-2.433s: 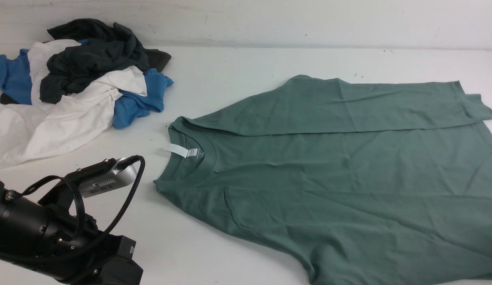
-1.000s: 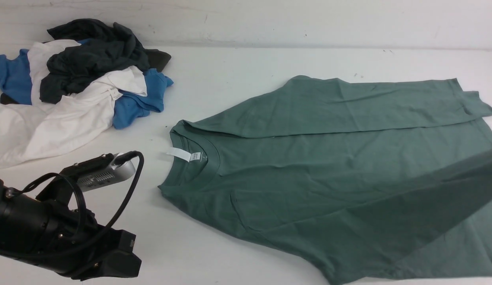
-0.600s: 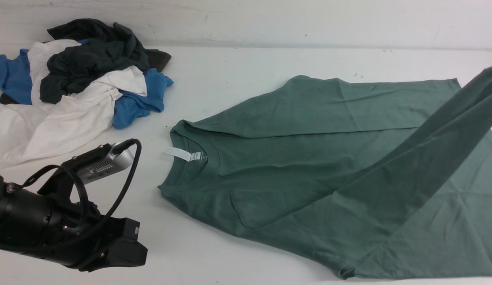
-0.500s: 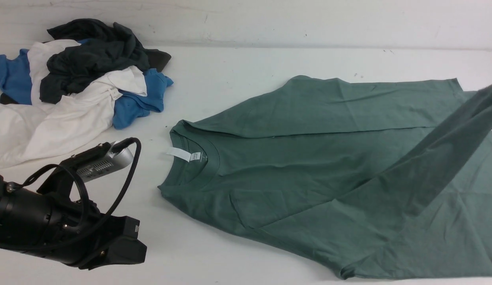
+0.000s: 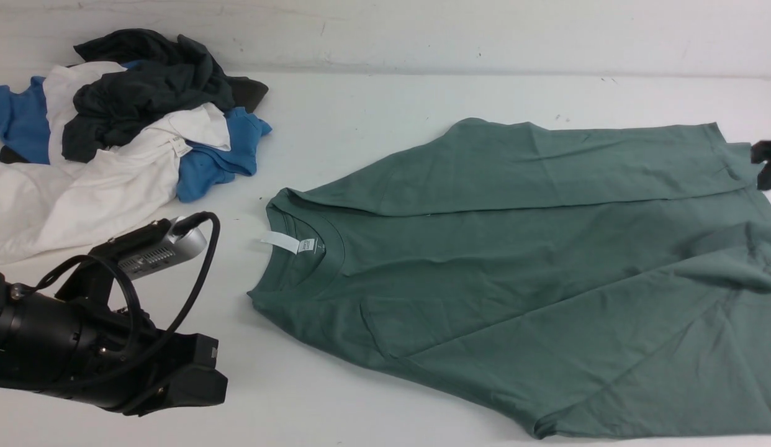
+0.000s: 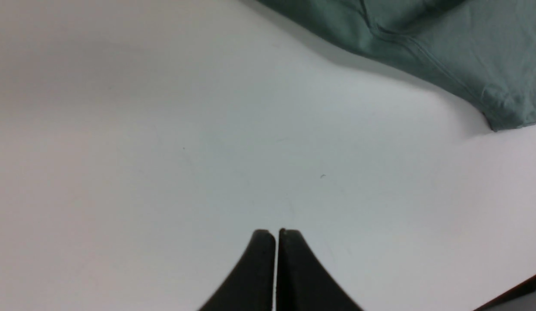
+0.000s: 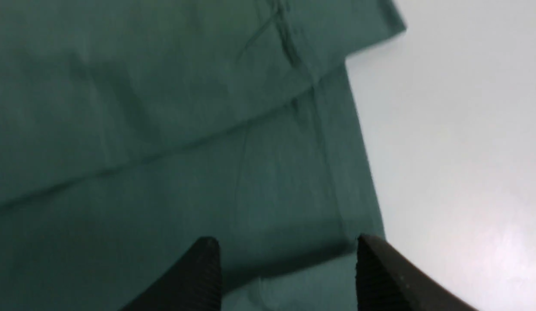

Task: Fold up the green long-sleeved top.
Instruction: Drag the cuff with your right arm and place it in the center of the right edge of the fabric, then hold the cuff with your right arm as far away from the cuff

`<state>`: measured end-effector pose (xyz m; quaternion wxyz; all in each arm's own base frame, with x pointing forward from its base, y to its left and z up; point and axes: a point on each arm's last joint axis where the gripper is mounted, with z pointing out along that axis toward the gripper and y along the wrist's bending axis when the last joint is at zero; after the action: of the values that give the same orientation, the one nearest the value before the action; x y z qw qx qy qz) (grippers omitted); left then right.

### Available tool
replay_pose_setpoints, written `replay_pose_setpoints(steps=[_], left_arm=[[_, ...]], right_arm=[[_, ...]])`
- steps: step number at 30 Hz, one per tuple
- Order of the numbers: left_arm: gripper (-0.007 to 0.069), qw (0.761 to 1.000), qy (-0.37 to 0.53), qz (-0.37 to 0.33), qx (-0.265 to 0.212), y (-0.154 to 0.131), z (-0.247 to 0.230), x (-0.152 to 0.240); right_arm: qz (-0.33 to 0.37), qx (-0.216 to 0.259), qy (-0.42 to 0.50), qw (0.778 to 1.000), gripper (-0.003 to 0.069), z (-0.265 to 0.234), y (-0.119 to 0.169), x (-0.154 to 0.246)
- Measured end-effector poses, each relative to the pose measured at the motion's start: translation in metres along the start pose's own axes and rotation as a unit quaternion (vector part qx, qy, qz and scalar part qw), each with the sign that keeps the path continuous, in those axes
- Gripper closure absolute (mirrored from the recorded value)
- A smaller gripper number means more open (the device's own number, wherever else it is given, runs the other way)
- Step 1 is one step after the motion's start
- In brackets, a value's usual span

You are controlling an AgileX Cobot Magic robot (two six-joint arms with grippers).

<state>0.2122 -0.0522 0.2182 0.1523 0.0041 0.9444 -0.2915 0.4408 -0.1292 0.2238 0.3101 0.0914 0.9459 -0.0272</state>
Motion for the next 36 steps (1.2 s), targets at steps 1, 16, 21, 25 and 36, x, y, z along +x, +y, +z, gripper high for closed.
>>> replay_pose_setpoints(steps=[1, 16, 21, 25, 36], left_arm=[[0.0628, 1.0, -0.002, 0.0, -0.001, 0.0, 0.0, 0.0], [0.0626, 1.0, -0.028, -0.008, -0.006, 0.001, 0.0, -0.005], [0.0626, 0.998, -0.057, -0.02, -0.009, 0.002, -0.001, -0.01], [0.0626, 0.997, -0.066, -0.025, -0.009, 0.002, -0.001, -0.012], [0.0626, 0.997, -0.071, -0.029, -0.008, 0.002, -0.001, -0.013]], right_arm=[[0.009, 0.005, -0.023, 1.0, 0.0252, -0.001, -0.001, -0.009], [0.082, 0.007, -0.039, 0.996, 0.025, 0.086, -0.022, -0.036], [0.085, 0.007, -0.026, 0.996, 0.025, 0.108, -0.024, -0.028], [0.087, 0.008, -0.023, 0.996, 0.025, 0.112, -0.026, -0.026], [0.092, 0.005, -0.04, 0.995, 0.0316, 0.111, -0.026, -0.03]])
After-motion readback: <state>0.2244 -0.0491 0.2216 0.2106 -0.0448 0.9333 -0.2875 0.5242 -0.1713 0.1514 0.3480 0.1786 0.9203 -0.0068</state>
